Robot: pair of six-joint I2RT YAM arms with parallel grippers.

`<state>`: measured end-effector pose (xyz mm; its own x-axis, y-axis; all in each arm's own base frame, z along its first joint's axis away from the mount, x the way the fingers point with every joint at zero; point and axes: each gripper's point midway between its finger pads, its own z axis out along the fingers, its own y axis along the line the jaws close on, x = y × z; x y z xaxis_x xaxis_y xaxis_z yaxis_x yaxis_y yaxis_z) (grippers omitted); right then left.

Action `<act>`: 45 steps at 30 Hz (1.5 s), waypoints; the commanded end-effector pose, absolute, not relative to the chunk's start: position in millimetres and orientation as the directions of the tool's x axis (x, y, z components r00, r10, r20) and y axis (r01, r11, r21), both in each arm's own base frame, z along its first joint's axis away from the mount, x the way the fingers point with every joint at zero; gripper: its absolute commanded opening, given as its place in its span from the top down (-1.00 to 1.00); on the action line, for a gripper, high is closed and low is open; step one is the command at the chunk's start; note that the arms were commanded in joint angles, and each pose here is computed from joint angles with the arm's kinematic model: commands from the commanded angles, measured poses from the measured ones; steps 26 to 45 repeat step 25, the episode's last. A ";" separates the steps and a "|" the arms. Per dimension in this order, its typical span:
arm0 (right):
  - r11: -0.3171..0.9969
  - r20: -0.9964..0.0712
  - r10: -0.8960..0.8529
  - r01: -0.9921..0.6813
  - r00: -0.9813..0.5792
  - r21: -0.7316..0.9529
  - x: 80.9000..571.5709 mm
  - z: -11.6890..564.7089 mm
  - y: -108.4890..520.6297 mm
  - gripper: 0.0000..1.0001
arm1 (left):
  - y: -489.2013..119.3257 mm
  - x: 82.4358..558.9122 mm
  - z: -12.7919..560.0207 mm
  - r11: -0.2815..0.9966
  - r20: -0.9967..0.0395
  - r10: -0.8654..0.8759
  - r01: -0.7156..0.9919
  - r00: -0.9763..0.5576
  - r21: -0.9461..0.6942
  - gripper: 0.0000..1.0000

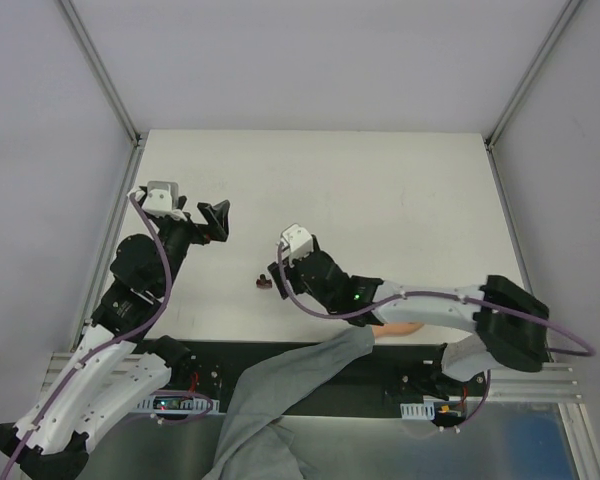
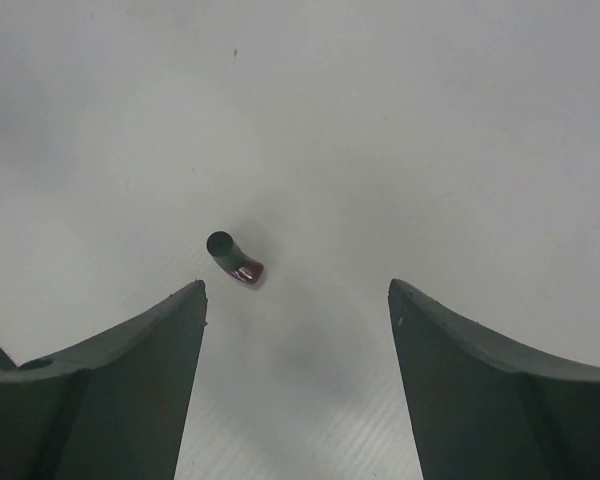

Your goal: Paint the nails

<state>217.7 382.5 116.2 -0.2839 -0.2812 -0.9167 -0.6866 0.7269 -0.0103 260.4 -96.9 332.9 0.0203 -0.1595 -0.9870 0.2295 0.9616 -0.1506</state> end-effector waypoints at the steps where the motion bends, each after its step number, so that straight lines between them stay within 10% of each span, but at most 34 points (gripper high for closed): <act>1: 0.822 -0.932 -0.209 -0.570 -0.297 -0.003 219.0 196.5 319.3 -0.54 | -106.7 264.5 340.5 0.951 -0.987 -0.156 0.276 0.034 -0.141 -0.98; 15: 0.958 -0.925 0.104 -0.212 -0.366 0.192 161.9 277.7 87.5 -0.91 | -127.9 267.9 331.3 0.922 -0.992 -0.123 0.370 0.014 -0.110 -0.98; 45: 0.901 -0.958 0.172 -0.355 -0.229 0.247 151.2 350.0 80.3 -0.99 | -136.2 229.0 389.3 0.849 -0.975 -0.219 0.499 0.029 -0.175 -0.98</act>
